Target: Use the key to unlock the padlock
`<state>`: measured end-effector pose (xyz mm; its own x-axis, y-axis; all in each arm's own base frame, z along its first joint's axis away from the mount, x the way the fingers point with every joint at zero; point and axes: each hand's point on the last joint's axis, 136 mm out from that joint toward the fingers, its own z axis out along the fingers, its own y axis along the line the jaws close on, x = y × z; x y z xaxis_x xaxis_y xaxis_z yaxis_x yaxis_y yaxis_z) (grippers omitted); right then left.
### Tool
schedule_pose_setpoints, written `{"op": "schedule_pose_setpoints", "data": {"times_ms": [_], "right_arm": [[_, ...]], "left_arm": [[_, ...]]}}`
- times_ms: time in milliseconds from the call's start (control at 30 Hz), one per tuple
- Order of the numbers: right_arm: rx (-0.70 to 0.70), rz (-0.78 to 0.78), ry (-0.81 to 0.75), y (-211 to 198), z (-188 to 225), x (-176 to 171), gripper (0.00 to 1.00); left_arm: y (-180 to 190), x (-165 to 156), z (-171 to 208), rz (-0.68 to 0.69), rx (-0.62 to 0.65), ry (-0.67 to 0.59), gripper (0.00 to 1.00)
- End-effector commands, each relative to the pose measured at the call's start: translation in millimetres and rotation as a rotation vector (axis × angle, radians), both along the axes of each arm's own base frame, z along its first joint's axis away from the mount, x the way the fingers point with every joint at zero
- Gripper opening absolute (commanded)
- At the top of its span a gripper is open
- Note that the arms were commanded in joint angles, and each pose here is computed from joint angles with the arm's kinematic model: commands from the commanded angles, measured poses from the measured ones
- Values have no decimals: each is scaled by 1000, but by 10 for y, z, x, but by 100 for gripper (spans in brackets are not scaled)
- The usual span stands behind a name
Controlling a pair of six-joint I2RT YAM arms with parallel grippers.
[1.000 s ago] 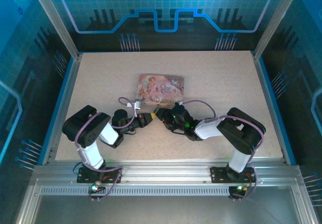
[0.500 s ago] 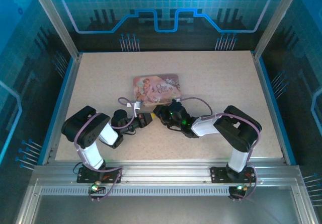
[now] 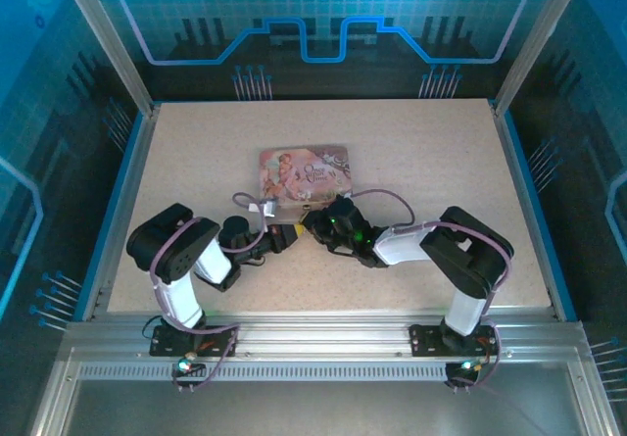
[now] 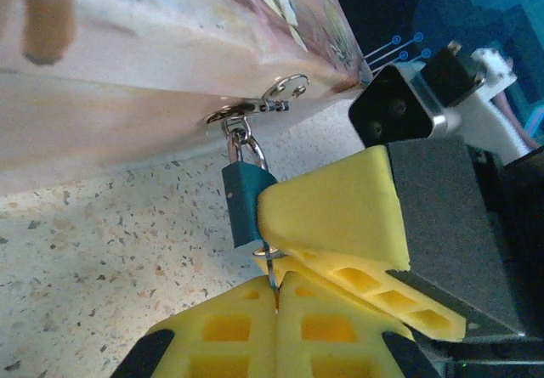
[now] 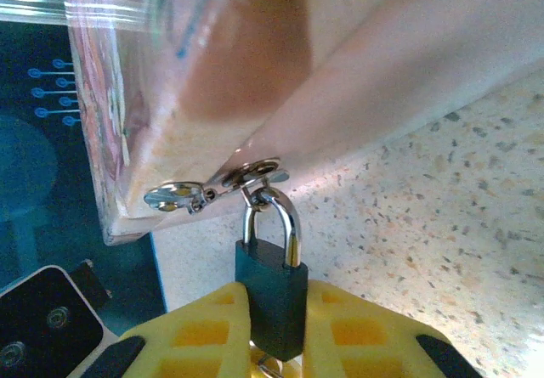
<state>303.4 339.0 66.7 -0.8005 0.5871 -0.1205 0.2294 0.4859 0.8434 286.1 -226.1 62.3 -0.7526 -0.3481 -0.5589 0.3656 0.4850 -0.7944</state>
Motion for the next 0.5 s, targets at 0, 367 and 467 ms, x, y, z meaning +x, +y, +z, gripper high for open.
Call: {"op": "schedule_pose_setpoints", "data": {"times_ms": [0,367,467], "right_arm": [[-57,9,-50,-37,189,62,17],[-92,79,-73,28,287,63,20],[-127,111,-85,56,318,66,25]], "left_arm": [[-16,-112,-144,-26,59,-13,0],[-43,-176,-292,-23,175,-18,0],[-61,-194,-285,-30,230,-29,0]]}}
